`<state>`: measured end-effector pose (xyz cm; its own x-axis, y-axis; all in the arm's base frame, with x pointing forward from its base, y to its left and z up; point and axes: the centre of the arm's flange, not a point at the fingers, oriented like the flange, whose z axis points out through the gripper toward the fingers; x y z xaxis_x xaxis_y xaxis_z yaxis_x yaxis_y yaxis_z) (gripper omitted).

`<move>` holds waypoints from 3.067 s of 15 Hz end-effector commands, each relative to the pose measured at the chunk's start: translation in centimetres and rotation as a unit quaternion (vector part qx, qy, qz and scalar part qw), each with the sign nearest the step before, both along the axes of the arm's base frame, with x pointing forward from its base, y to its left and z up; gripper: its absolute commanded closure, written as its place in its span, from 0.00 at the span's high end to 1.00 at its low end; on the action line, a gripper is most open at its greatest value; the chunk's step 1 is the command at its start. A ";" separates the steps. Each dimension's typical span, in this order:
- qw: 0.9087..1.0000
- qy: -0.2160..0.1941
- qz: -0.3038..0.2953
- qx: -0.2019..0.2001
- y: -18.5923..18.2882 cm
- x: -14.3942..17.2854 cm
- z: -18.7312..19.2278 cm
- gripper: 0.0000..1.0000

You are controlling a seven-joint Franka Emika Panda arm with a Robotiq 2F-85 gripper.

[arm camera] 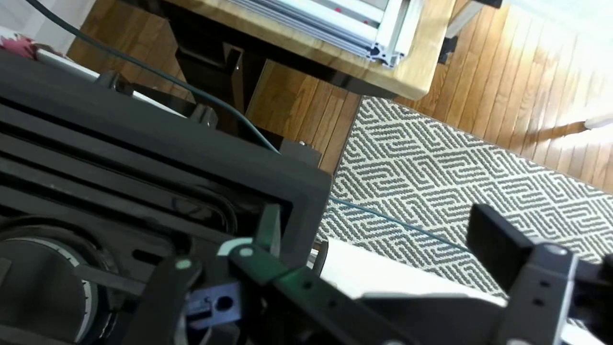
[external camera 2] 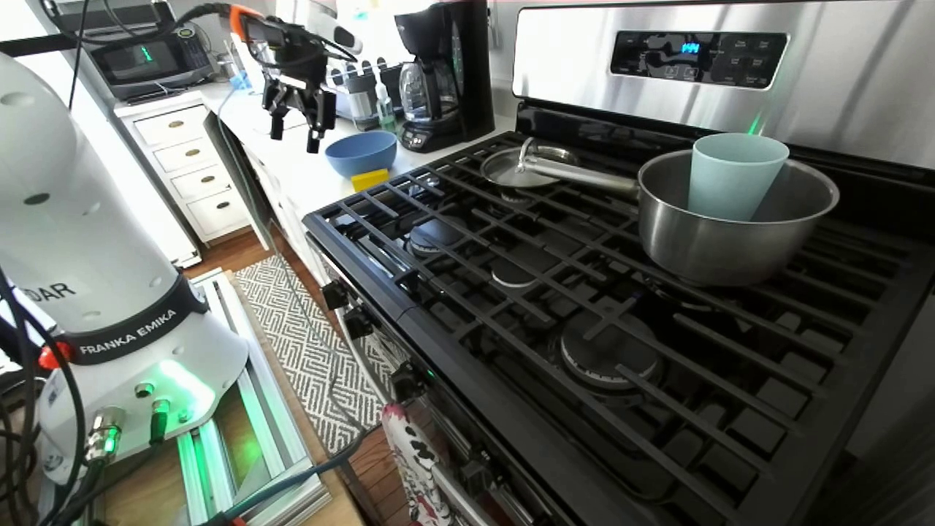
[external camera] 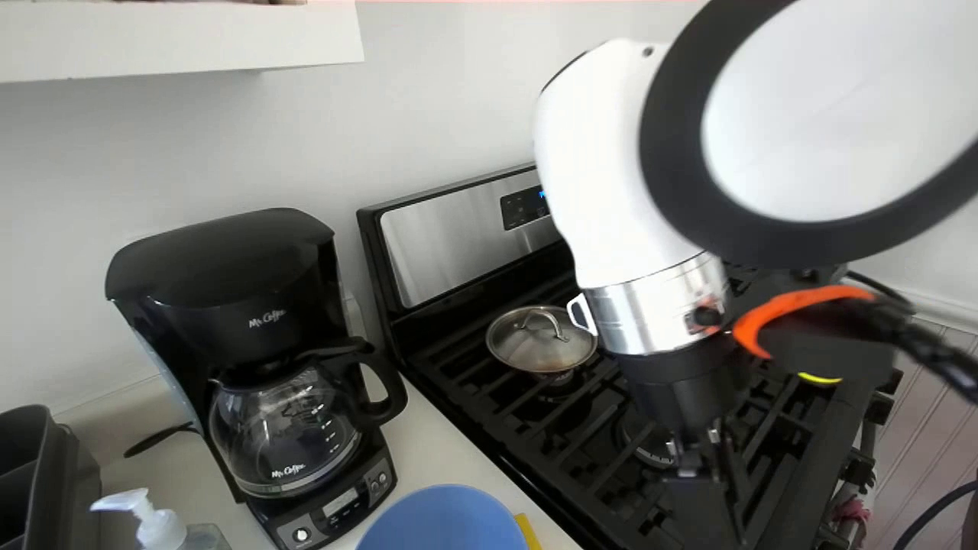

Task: Put the blue bowl on the stove between the lid and the pot

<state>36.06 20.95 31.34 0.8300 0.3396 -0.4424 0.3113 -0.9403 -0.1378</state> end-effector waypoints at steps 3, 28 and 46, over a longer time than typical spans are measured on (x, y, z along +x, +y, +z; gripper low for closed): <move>0.993 0.030 -0.116 0.002 0.0 9.1 -3.9 1.00; 0.969 -0.141 -0.135 0.154 3.8 12.4 -9.7 0.31; 0.918 -0.273 -0.256 0.128 -7.0 12.7 0.1 0.01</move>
